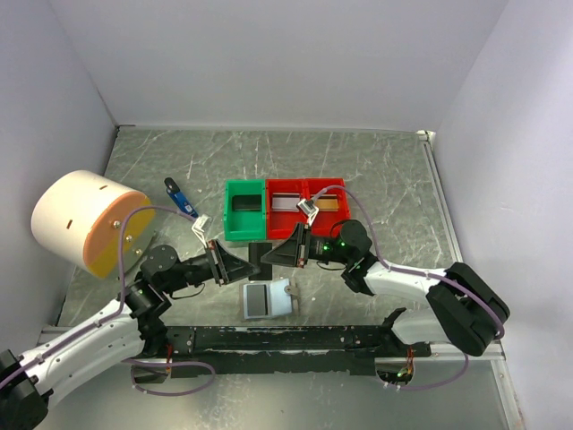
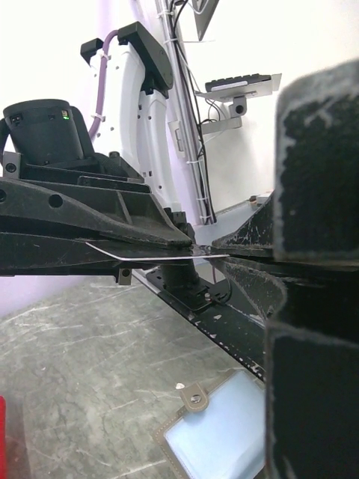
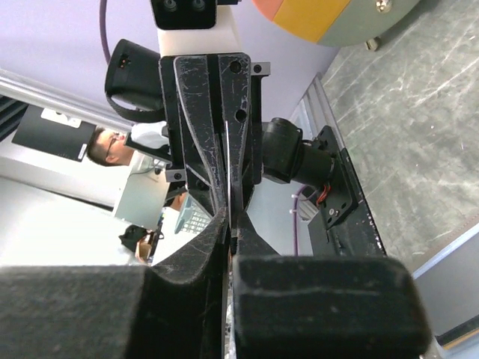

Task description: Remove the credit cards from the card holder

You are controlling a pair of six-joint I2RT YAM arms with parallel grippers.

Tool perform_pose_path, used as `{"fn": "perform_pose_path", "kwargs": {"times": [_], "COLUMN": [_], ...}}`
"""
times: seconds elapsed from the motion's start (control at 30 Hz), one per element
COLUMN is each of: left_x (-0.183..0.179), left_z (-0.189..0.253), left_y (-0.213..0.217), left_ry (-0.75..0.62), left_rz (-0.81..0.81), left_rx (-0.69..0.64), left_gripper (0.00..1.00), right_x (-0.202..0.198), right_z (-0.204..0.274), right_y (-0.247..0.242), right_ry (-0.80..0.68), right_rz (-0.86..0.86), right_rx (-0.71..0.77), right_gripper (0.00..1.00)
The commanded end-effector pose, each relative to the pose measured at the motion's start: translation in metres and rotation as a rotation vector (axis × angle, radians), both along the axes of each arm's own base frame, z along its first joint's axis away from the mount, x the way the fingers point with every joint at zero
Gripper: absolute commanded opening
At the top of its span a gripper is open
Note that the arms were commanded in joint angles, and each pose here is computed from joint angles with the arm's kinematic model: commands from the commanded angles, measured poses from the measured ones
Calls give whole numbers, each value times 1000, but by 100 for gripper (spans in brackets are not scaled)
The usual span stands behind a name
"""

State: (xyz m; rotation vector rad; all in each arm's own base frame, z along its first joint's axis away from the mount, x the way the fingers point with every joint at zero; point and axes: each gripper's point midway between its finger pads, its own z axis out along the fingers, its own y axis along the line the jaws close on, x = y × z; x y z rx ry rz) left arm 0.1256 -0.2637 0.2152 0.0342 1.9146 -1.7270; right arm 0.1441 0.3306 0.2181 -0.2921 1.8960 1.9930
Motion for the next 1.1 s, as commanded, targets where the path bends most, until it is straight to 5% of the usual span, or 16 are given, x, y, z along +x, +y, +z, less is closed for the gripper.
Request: {"fn": "perform_pose_path", "kwargs": {"times": [0.0,0.2,0.4,0.63,1.07], "left_x": [1,15,35,49,102], "left_z": [11,-6,-21,-38,-21], "left_y": [1,14,55,92,150], "left_ry": [-35,-29,-4,25,5], "left_rz": [6,92,258,358,491], "left_rx": [-21,215,543,839,944], "left_gripper": [11,71,100,99,100], "right_x": [-5,5,29,50,71], "right_z": [21,11,-11,-11,-1], "right_y": [-1,1,-3,-23,-27], "right_ry": [-50,-49,-56,-190,-436], "right_rz": [30,-21,-156,-327,-469], "right_rx": [61,-17,-178,-313,-631], "right_gripper": [0,0,0,0,0]}}
